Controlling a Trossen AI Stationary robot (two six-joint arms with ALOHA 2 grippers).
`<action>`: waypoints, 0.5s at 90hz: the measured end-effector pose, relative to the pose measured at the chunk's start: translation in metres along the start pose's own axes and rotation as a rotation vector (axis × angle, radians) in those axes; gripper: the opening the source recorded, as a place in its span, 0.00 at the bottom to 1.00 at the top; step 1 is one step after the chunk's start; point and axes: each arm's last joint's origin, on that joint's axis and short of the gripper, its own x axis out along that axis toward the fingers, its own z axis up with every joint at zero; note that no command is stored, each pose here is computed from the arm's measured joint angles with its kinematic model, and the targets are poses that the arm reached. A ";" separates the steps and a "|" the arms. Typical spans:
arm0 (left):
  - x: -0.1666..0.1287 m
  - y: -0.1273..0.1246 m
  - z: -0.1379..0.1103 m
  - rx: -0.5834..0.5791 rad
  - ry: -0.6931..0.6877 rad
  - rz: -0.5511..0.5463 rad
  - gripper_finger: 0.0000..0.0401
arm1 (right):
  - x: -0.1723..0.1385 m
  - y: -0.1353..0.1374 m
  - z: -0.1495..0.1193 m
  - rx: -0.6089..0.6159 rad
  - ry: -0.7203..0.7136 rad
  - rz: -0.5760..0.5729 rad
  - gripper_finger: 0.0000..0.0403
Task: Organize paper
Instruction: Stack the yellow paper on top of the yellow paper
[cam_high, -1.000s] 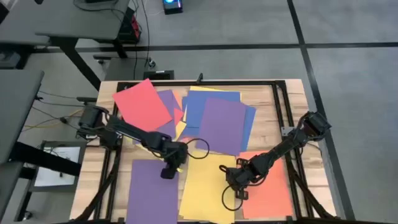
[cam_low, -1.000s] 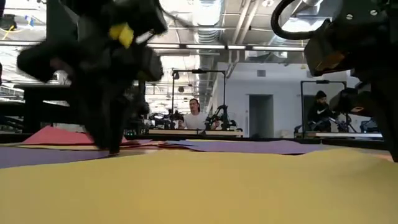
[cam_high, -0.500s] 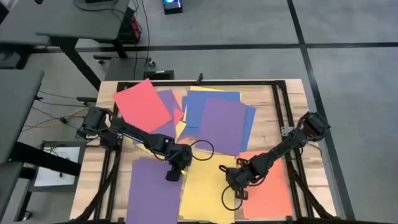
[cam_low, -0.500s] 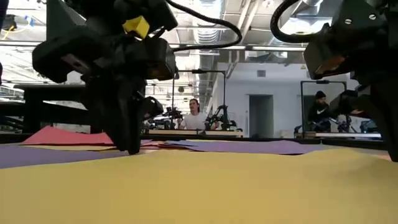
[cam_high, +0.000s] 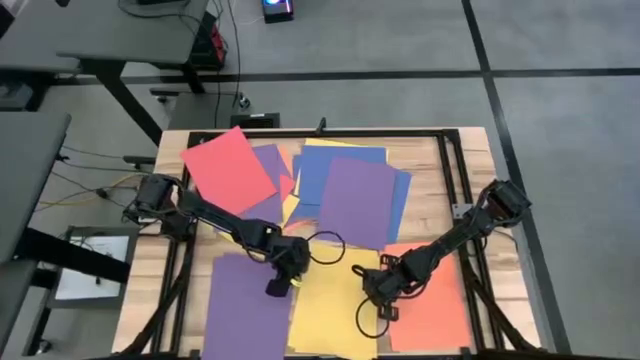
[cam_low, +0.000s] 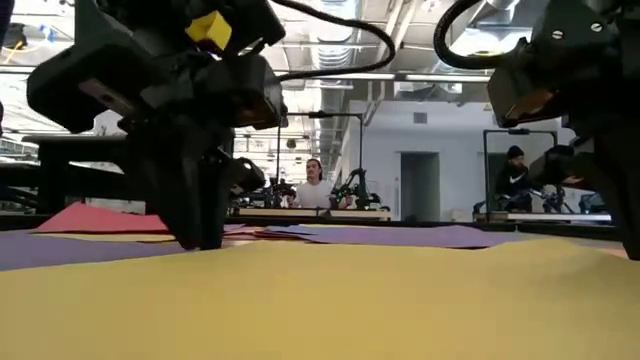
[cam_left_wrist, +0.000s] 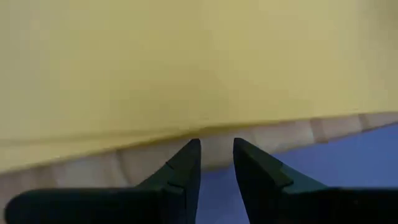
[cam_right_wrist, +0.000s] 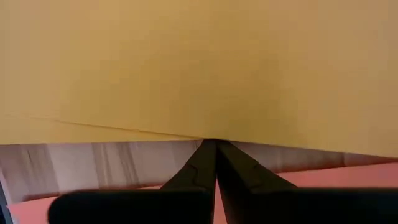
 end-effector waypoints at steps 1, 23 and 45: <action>0.000 0.000 0.000 0.000 0.000 0.000 0.19 | 0.000 0.000 0.000 0.000 0.000 0.000 0.00; 0.004 0.000 0.000 -0.008 -0.008 -0.020 0.19 | 0.001 -0.003 0.003 -0.041 0.000 0.005 0.00; 0.004 -0.001 0.001 -0.023 -0.014 -0.014 0.19 | 0.001 -0.014 0.013 -0.101 -0.007 -0.002 0.00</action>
